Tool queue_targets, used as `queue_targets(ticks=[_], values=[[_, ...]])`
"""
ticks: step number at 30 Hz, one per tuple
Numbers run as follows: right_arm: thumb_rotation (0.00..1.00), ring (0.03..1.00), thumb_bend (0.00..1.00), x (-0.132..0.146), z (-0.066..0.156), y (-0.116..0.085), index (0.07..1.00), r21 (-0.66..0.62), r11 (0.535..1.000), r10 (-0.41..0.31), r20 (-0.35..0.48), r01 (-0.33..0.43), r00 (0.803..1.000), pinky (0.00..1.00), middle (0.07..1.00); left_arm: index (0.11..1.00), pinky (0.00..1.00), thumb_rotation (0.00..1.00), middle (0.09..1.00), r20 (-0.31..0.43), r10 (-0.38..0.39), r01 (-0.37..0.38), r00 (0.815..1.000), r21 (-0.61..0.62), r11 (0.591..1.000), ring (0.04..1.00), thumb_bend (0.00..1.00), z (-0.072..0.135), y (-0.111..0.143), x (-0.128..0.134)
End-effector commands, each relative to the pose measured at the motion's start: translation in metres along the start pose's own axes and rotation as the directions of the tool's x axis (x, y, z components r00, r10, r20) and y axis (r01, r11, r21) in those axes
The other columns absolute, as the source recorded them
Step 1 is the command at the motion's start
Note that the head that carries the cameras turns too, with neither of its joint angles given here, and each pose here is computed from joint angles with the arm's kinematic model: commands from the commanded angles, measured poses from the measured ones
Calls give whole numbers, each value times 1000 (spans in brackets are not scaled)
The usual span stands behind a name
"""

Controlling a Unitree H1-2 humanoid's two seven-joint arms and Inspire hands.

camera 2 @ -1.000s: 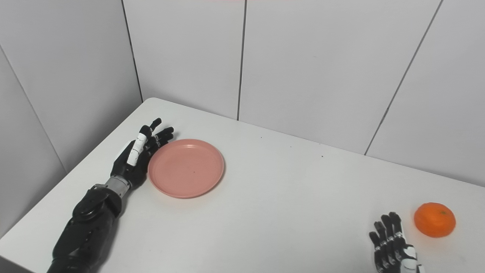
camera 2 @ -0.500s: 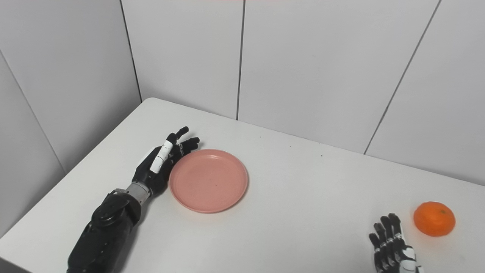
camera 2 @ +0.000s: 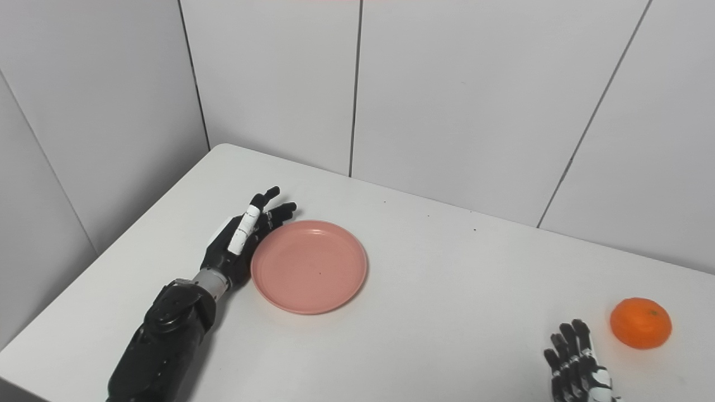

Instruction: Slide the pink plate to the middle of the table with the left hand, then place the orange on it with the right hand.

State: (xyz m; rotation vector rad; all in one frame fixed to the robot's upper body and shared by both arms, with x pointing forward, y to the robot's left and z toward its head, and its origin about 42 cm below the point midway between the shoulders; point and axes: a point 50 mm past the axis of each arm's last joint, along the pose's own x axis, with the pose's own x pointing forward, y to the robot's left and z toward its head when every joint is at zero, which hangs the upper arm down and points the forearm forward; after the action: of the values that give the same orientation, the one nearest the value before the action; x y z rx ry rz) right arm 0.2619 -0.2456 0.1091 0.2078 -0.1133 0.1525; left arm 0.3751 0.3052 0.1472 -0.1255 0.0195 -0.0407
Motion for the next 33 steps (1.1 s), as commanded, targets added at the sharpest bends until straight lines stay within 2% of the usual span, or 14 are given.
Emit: queue_targets(ticks=[1, 14, 33], values=[[1000, 991, 762, -22, -24, 0, 1000, 35, 999, -29, -98, 33, 995, 1000, 981, 937, 1000, 823, 836, -15, -29, 28, 999, -18, 999, 900, 942, 3, -14, 5], [1000, 986, 792, -20, -25, 4, 1000, 39, 999, -26, -95, 30, 995, 1000, 977, 932, 1000, 831, 839, -45, -36, 32, 998, -80, 996, 905, 938, -5, -42, 10], [1000, 983, 795, -21, -24, 6, 1000, 27, 1000, -11, -89, 14, 996, 1000, 975, 935, 1000, 828, 834, -63, -147, 138, 987, -134, 981, 898, 914, -11, -72, 9]])
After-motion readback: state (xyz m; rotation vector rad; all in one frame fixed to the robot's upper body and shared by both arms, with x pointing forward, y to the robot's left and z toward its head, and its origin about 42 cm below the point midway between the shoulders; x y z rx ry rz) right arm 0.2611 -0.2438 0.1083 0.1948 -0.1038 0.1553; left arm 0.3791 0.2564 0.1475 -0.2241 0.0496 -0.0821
